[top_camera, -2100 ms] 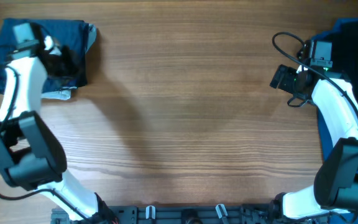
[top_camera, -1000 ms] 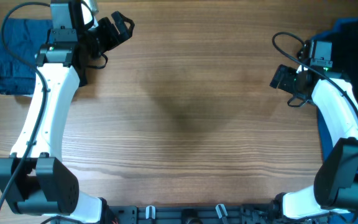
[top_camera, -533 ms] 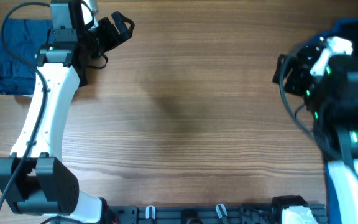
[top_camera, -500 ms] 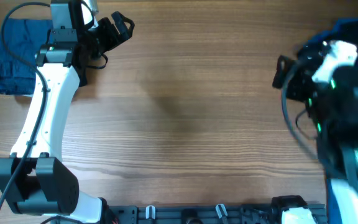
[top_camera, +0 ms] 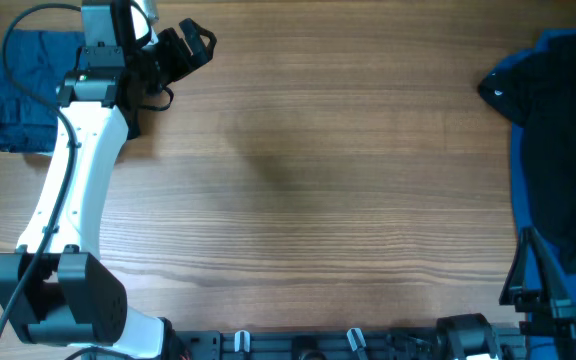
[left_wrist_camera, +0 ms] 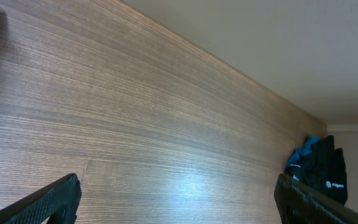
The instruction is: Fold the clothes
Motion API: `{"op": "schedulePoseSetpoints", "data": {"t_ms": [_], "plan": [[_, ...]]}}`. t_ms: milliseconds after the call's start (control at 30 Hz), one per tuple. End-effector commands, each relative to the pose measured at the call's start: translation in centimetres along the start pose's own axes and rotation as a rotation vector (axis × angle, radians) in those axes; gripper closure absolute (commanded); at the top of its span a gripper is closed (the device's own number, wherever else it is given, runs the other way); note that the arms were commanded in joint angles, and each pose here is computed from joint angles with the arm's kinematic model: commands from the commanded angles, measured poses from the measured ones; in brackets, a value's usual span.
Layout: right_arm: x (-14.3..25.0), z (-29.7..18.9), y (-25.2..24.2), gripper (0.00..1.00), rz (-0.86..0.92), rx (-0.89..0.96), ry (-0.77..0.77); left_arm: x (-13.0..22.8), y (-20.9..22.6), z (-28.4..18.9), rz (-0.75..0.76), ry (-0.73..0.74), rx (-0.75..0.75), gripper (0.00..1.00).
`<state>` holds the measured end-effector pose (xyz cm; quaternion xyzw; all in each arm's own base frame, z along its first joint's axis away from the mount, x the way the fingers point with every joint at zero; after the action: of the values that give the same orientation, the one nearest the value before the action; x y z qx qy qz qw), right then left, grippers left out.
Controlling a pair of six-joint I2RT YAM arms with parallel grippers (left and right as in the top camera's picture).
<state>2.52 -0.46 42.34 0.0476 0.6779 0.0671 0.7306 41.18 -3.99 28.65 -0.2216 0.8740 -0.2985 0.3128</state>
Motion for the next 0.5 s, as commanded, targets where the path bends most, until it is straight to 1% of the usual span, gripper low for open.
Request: {"op": "schedulePoseSetpoints", "data": {"t_ms": [0,67,133,367,467], "plan": [[1.2,-0.3,-0.3,0.00,0.067,0.010,-0.001,0.0,-0.1,0.2,0.003,0.007,0.007,0.00],[2.8,0.1,-0.5,0.00,0.136,0.016,0.024,0.1,-0.1,0.2,0.003,0.007,0.008,0.00],[4.3,0.8,-0.7,0.00,0.151,0.019,0.032,0.1,-0.1,0.2,0.003,0.007,0.008,0.00],[8.4,3.2,-1.1,0.00,0.161,-0.008,-0.079,0.0,-0.1,0.2,0.003,0.007,0.007,0.00],[10.5,5.1,-1.2,0.00,0.163,-0.011,-0.089,0.1,-0.1,0.2,0.003,0.007,0.008,0.00]]}}
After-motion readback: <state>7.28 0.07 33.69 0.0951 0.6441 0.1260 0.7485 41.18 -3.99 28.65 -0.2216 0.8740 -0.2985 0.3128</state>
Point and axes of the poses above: each gripper's point midway between its finger pads, its own z axis out along the fingers, its own y axis along the line the jaws close on, x = y × z, the point moved 9 cm from there along -z, back along the fingers, and after that the axes turned 8 degrees about -z, right-handed, at the moved point
